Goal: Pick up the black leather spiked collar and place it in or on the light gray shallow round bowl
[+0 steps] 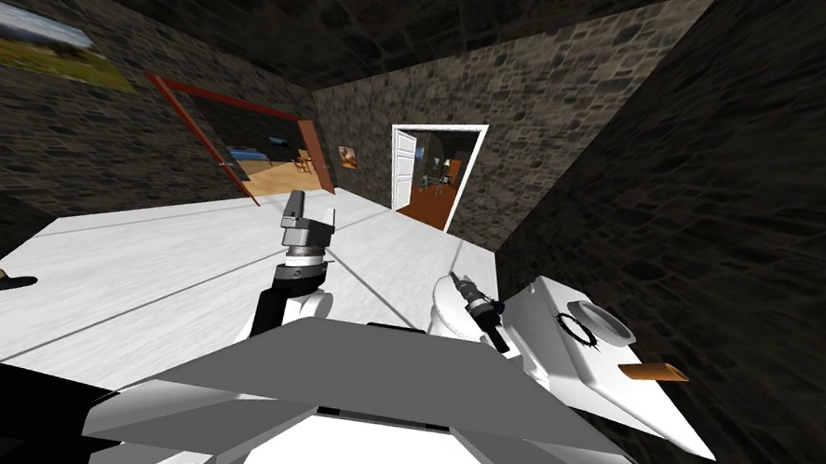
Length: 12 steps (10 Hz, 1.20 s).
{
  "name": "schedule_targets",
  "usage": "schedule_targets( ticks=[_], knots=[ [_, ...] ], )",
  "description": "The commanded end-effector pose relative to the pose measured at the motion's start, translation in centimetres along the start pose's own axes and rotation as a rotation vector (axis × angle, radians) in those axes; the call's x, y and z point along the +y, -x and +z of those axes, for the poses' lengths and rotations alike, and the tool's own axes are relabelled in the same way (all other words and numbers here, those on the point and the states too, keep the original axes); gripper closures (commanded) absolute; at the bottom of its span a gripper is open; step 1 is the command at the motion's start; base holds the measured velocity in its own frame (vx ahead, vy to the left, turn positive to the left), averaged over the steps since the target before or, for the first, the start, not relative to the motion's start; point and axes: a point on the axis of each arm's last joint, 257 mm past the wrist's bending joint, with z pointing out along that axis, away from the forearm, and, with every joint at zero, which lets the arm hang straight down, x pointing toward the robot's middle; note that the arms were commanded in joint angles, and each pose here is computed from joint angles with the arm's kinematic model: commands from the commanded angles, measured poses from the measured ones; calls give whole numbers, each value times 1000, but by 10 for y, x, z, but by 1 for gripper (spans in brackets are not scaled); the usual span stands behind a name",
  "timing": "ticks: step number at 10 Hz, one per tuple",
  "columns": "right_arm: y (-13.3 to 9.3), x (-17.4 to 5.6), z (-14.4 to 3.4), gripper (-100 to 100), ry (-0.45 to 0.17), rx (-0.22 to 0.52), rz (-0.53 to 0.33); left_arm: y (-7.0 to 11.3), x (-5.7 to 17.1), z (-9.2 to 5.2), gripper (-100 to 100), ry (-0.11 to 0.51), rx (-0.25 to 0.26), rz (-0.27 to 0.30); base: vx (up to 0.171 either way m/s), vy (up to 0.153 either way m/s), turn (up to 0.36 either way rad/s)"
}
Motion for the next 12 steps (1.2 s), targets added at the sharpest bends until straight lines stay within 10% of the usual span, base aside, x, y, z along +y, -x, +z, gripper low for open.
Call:
schedule_targets(
  ticks=[1,12],
  knots=[
    [-10,-17,-2,-100,-29,45,-44,0,0,0,0,0,0,0,34,116,7],
    [-78,-157,-51,-100,-212,410,-467,0,0,0,0,0,0,0,33,91,-7]
  ],
)
